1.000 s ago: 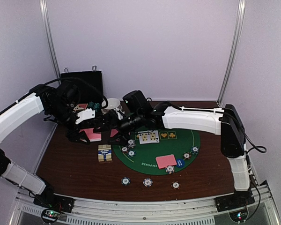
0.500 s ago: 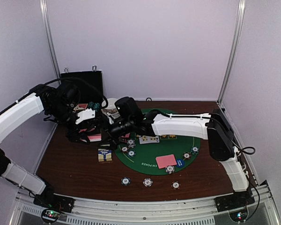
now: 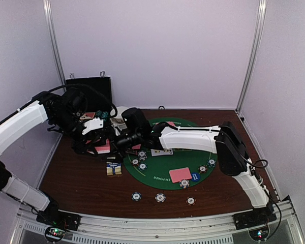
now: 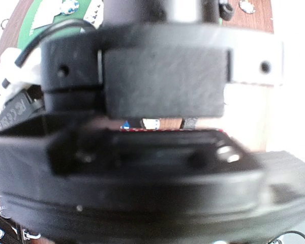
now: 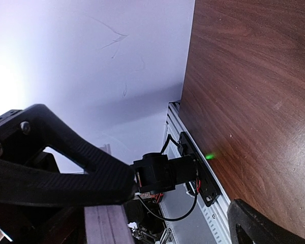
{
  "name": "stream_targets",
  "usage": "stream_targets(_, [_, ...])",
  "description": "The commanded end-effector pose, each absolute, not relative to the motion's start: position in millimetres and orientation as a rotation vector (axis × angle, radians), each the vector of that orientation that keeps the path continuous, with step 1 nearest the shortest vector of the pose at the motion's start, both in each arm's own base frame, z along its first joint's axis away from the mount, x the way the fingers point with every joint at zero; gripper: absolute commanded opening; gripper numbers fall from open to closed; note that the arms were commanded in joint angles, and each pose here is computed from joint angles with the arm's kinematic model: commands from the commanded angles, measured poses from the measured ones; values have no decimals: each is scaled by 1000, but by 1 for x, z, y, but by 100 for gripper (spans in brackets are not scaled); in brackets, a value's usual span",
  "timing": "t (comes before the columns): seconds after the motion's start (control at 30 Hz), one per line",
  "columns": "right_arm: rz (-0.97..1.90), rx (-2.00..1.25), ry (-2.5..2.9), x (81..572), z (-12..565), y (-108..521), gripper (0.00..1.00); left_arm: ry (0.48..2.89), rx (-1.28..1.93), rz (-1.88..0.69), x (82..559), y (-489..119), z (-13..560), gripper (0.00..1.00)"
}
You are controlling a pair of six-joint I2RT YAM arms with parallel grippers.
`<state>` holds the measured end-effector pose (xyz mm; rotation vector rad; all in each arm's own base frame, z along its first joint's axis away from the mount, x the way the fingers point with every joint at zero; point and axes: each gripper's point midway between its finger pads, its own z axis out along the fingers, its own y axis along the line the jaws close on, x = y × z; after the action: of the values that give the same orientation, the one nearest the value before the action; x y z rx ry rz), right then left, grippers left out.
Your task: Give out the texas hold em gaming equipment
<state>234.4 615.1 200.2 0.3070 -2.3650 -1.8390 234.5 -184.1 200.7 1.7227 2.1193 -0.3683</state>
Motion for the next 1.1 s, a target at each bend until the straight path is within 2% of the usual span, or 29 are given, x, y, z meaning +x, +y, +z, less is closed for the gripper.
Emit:
stream_targets(0.0, [-1851, 349, -2345, 231, 201, 623, 100, 2089, 1696, -383, 240, -190, 211, 0])
stream_targets(0.43, [-1705, 297, -2457, 245, 165, 589, 99, 2083, 1698, -381, 238, -189, 211, 0])
stream_targets(0.67, [-1688, 263, -2486, 252, 160, 570, 94, 2070, 1692, -377, 238, -189, 216, 0])
stream_targets(0.83, [-1725, 286, -2471, 251, 174, 571, 92, 2078, 1695, -375, 238, -188, 213, 0])
stream_targets(1.07, [-1841, 350, -2424, 248, 215, 583, 97, 2080, 1697, -375, 238, -188, 213, 0])
